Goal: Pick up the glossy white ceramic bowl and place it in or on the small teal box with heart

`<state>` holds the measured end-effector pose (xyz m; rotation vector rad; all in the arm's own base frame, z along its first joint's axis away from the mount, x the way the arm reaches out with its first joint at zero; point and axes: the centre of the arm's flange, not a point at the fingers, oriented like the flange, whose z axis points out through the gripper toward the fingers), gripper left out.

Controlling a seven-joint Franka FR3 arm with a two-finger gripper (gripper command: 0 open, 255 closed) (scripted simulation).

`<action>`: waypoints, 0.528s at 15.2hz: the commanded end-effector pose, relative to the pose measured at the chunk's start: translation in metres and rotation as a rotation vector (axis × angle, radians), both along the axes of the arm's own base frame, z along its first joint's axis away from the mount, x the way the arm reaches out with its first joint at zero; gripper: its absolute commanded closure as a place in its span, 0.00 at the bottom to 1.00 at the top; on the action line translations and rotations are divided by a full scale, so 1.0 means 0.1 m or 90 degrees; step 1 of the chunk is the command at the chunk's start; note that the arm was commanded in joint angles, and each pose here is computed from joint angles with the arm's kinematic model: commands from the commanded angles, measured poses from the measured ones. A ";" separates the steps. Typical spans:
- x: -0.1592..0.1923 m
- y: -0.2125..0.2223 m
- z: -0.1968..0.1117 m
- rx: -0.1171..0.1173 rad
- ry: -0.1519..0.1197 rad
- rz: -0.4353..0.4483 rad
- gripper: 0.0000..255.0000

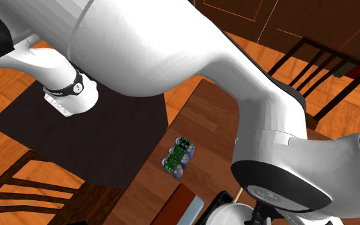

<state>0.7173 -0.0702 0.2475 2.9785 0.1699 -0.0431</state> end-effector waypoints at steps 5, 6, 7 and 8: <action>0.04 0.06 0.35 0.000 0.000 0.000 0.00; 0.04 0.06 0.35 0.000 0.000 0.000 0.00; 0.04 0.06 0.35 0.000 0.000 0.000 0.00; 0.04 0.06 0.35 0.000 0.000 0.000 0.00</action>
